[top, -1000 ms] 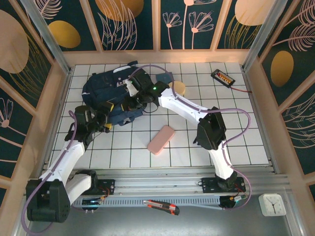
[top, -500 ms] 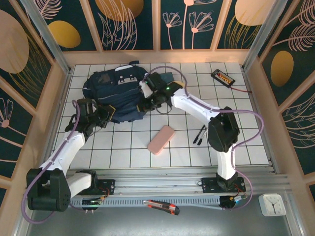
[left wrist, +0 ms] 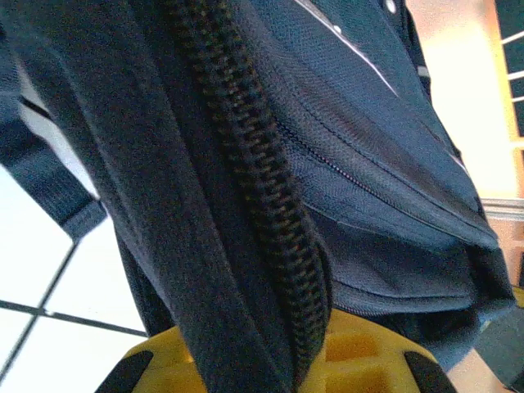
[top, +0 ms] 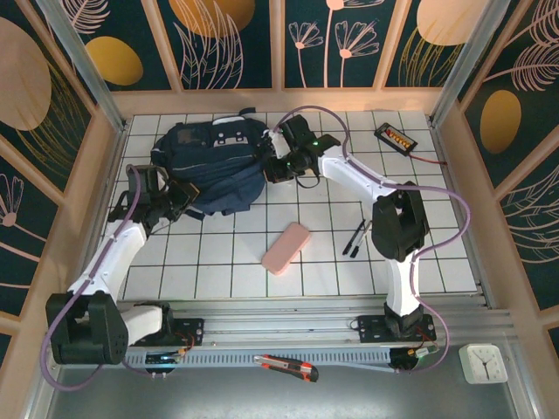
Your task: Pack the student bag
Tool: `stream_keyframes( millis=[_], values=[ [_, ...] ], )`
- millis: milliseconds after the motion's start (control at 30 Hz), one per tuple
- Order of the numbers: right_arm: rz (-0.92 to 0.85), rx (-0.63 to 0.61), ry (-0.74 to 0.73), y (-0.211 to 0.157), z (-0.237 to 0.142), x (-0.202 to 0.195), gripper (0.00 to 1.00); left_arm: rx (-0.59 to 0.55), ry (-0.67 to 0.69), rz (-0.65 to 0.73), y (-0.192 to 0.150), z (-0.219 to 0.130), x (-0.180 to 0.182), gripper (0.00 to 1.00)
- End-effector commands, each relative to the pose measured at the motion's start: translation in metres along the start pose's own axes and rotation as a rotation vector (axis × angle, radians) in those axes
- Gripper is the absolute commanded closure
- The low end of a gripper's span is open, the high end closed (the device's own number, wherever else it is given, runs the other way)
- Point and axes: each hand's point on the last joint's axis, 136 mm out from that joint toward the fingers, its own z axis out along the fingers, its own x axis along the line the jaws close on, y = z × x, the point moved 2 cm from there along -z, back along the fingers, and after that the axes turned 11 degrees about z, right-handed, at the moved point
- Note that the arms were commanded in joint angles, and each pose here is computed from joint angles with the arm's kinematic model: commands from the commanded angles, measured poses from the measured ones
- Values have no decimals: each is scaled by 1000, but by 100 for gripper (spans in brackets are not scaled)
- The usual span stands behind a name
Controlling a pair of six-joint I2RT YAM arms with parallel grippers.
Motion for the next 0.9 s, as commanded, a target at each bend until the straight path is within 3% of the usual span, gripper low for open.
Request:
stream_keyframes(
  millis=[0, 200, 367, 400, 533, 733, 867],
  values=[
    [-81, -49, 64, -6, -28, 39, 100, -161, 132, 109, 58, -10, 9, 100],
    [-152, 39, 212, -51, -20, 116, 100, -190, 196, 143, 113, 6, 17, 100],
    [-161, 46, 282, -45, -2, 146, 100, -180, 183, 135, 138, 25, 22, 97],
    [-155, 49, 277, -39, 5, 147, 100, -183, 179, 125, 140, 23, 22, 81],
    [-108, 22, 265, -9, 22, 143, 100, -225, 204, 105, 138, 0, 23, 2],
    [-78, -8, 327, 21, 20, 151, 100, -271, 169, 11, 97, -43, 20, 1],
    [-76, 18, 362, 18, 19, 156, 100, -220, 5, -168, 56, -43, 16, 1]
  ],
)
